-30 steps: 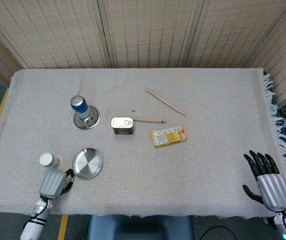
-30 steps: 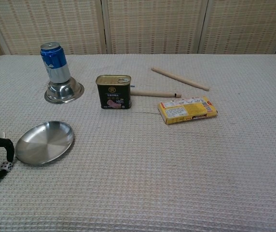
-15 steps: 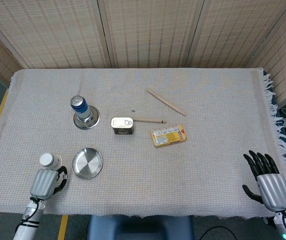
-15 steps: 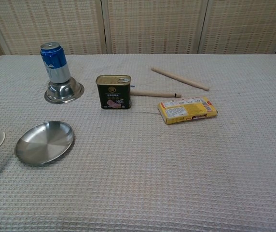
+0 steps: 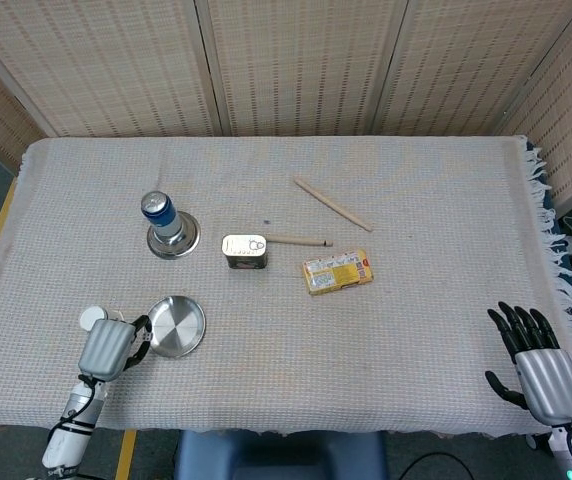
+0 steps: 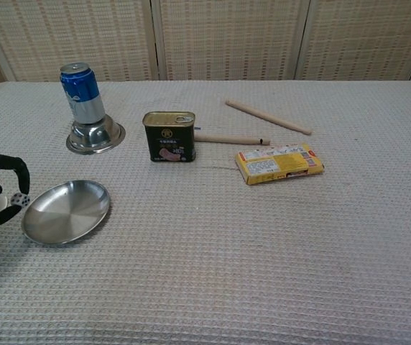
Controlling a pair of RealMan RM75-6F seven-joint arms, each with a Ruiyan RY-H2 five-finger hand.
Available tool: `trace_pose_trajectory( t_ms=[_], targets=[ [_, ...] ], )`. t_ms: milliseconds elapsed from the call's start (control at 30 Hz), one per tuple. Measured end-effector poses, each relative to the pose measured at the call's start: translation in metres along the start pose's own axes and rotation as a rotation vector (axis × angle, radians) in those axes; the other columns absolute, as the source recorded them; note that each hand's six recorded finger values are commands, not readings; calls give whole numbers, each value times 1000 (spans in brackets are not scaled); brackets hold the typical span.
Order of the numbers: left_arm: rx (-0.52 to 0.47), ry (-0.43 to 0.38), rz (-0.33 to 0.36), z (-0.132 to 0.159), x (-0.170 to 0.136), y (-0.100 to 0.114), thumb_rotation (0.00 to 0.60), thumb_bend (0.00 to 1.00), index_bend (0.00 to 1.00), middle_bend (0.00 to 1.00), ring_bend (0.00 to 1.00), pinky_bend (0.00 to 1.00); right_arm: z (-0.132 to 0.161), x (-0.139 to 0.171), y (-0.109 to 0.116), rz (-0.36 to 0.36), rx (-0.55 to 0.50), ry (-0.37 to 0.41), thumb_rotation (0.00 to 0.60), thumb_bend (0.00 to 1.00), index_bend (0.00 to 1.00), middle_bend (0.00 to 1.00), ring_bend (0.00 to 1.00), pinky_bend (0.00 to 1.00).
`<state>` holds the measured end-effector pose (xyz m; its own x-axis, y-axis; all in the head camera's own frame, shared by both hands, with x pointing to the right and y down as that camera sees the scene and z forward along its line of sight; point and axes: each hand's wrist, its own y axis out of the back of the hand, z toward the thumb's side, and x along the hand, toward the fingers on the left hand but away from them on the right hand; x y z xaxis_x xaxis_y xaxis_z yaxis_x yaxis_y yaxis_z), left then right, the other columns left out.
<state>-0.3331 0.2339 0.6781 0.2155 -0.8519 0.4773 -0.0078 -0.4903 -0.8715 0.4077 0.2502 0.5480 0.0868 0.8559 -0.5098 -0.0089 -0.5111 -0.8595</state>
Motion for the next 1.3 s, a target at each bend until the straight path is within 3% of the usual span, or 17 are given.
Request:
trace_pose_trajectory(
  t_ms=[300, 500, 667, 900, 1000, 1067, 1100, 1200, 1300],
  targets=[
    [32, -5, -62, 10, 22, -23, 600, 390, 557, 1000, 1000, 1000, 1, 0, -2, 6, 4, 1, 558, 173, 0, 0, 0, 0],
    [70, 5, -52, 13, 36, -30, 600, 376, 525, 1000, 1000, 1000, 0, 0, -2, 5, 4, -2, 558, 173, 0, 0, 0, 0],
    [134, 23, -54, 9, 40, -35, 600, 380, 436, 1000, 1000, 1000, 0, 0, -3, 11, 5, -2, 559, 172, 0, 0, 0, 0],
    [118, 12, -32, 12, 37, -30, 600, 380, 185, 1000, 1000, 1000, 0, -2, -4, 13, 5, -5, 558, 173, 0, 0, 0, 0],
    [110, -2, -13, 15, 31, -24, 600, 379, 174, 976, 986, 1000, 0, -1, -4, 15, 6, -4, 560, 173, 0, 0, 0, 0],
    [100, -12, 5, 17, 26, -17, 600, 379, 181, 824, 966, 1000, 0, -2, -4, 15, 4, -4, 559, 172, 0, 0, 0, 0],
    [93, -17, 28, 16, 21, -11, 600, 377, 186, 678, 951, 1000, 0, -2, -4, 15, 4, -4, 559, 173, 0, 0, 0, 0],
    [82, -10, 110, 8, 6, 14, 600, 372, 173, 368, 917, 1000, 0, -2, -4, 17, 3, 0, 558, 173, 0, 0, 0, 0],
    [87, 35, 180, -14, -12, 42, 600, 370, 138, 207, 916, 1000, 1, -1, -3, 12, 2, 5, 555, 173, 0, 0, 0, 0]
  ],
)
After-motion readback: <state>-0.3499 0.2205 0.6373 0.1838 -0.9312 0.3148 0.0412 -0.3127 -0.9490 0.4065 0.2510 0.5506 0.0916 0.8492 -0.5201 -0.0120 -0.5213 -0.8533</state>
